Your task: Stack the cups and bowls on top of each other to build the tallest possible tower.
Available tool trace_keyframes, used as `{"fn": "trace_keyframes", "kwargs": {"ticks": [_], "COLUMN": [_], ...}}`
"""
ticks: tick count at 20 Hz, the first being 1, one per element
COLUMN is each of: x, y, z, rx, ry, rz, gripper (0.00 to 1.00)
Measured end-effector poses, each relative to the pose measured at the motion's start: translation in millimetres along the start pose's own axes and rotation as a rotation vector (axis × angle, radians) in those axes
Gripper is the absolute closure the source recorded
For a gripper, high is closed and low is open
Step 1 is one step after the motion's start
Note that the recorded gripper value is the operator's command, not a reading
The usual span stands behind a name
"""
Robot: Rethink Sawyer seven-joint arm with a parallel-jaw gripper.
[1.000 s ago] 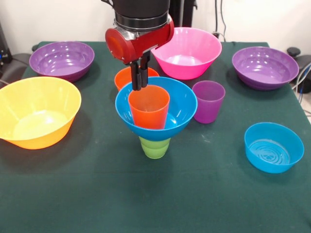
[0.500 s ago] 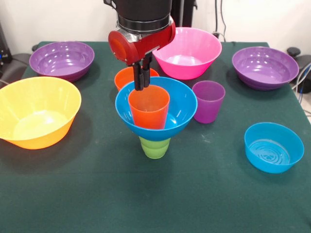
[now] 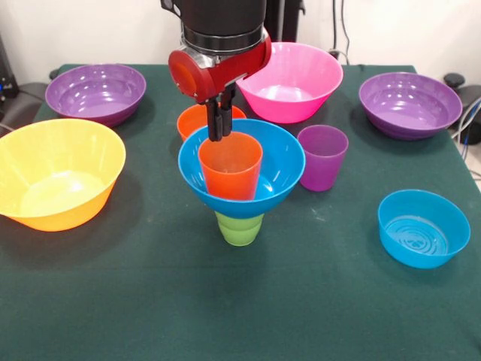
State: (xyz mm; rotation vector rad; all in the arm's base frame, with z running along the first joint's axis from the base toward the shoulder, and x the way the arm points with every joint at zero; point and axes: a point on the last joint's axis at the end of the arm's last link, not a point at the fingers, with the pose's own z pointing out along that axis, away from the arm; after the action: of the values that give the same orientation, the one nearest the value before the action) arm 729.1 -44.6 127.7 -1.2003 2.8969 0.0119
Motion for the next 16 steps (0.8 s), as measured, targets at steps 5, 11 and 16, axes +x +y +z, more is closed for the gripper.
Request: {"fn": "trace_keyframes", "kwargs": {"ticks": [5, 11, 16], "x": [0.9, 2.5, 4.7], "y": [1, 5, 12], "z": [3, 15, 24], "rx": [-0.003, -0.020, -0.039], "ry": [0.004, 0.010, 0.019], "rz": [-0.003, -0.006, -0.012], "gripper": [1.00, 1.00, 1.00]}}
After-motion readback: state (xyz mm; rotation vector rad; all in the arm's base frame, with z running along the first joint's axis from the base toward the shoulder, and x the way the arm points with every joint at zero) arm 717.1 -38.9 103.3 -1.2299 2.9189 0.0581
